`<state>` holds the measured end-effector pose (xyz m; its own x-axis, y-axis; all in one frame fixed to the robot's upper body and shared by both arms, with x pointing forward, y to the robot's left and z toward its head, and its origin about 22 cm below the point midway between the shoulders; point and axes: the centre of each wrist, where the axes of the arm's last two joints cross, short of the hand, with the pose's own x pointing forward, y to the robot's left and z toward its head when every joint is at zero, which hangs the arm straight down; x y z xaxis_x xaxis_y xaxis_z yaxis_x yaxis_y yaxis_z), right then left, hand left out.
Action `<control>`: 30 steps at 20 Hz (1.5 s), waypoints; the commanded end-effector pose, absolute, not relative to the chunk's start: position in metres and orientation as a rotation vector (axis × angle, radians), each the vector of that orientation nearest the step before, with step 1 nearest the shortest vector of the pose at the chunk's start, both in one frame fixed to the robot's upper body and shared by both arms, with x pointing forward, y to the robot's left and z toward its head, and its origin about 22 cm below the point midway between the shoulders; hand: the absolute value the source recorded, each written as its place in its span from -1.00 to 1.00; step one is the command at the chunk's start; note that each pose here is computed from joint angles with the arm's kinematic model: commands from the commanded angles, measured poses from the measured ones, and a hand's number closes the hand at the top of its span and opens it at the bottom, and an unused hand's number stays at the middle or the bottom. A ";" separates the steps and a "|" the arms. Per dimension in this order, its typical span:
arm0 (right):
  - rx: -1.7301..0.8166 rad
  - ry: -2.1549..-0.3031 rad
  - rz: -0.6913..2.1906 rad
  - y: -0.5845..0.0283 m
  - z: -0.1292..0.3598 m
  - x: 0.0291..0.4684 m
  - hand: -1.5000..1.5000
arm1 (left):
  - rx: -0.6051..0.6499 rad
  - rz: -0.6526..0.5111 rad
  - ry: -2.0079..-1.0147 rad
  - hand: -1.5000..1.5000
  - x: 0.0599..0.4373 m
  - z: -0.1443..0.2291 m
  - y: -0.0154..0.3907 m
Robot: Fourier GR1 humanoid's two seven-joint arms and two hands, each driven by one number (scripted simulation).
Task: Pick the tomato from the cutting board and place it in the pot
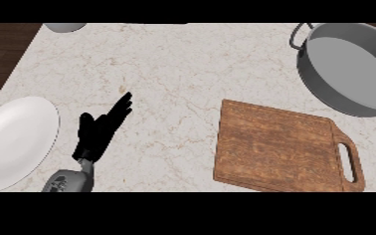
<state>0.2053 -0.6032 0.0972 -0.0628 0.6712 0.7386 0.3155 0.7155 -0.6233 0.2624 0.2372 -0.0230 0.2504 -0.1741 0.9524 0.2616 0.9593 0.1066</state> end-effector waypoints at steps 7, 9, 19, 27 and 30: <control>-0.849 -1.593 0.552 -0.573 0.161 0.281 1.00 | -0.080 -0.303 -1.272 0.00 0.269 -0.011 0.233; -0.878 -1.556 0.581 -0.570 0.166 0.288 1.00 | -0.104 -0.317 -1.287 0.00 0.260 -0.019 0.222; -0.954 -1.413 0.824 -0.508 0.163 0.354 1.00 | -0.093 -0.317 -1.284 0.00 0.262 -0.015 0.221; -1.150 -1.056 1.048 -0.480 0.149 0.377 1.00 | -0.096 -0.328 -1.315 0.00 0.278 -0.013 0.233; -1.035 -0.844 1.074 -0.460 0.132 0.388 1.00 | -0.103 -0.344 -1.307 0.00 0.275 -0.012 0.217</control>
<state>0.3782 -0.4758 0.1419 0.1901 0.9716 0.1411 -0.1134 0.1645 -0.9798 0.2710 0.2244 -0.0177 0.2299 -0.1892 0.9546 0.2932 0.9488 0.1174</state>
